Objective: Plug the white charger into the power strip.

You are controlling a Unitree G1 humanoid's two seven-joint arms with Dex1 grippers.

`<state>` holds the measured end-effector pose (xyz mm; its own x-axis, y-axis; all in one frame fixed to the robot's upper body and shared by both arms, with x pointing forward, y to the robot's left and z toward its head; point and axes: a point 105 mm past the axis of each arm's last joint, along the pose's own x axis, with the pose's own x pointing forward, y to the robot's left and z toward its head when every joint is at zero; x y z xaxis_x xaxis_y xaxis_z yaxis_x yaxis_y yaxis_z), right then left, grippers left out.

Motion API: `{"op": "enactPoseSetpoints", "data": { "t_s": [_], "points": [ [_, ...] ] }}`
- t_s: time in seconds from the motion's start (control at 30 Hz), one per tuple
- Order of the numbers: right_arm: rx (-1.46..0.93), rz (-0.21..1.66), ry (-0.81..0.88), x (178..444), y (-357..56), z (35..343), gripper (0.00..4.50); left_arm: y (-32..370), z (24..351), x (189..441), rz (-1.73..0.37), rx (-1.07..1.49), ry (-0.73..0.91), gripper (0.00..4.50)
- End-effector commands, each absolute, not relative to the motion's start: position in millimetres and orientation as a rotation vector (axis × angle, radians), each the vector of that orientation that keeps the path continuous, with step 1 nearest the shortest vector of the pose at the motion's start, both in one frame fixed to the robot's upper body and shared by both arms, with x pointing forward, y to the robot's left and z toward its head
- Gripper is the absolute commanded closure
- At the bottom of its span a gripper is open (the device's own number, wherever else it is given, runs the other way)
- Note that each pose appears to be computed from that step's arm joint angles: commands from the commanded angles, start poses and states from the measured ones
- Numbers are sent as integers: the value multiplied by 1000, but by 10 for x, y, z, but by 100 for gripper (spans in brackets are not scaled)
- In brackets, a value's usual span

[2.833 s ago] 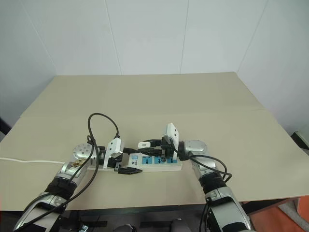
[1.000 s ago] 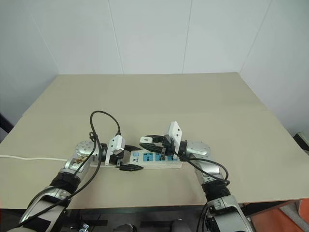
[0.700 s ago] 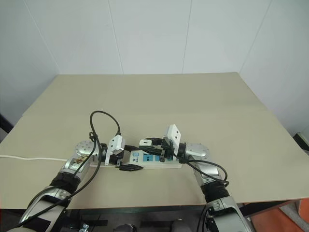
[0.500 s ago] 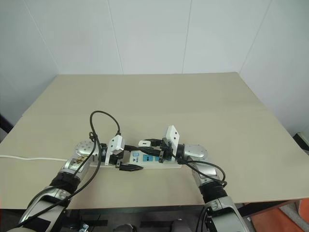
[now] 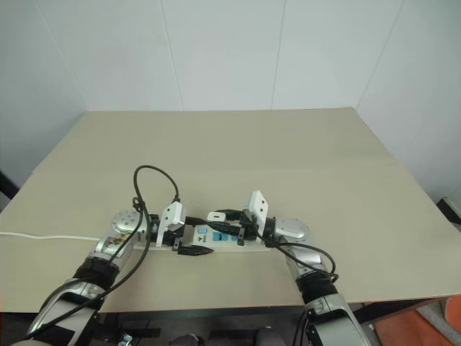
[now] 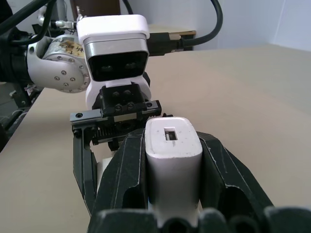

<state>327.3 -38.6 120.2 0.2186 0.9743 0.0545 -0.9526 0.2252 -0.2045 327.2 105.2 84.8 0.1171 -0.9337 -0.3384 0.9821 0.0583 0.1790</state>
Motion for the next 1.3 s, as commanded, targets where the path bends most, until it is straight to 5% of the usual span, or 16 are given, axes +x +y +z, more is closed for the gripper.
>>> {"op": "enactPoseSetpoints", "data": {
  "t_s": [0.03, 1.3],
  "points": [
    [-212, 1350, -89, 3256, -568, 950, 338, 1200, 740, 3236, -1443, 424, 219, 121],
    [-224, 1415, 183, 3237, -922, 427, 338, 1508, 826, 3171, -1349, 455, 238, 121]
  ]
}}
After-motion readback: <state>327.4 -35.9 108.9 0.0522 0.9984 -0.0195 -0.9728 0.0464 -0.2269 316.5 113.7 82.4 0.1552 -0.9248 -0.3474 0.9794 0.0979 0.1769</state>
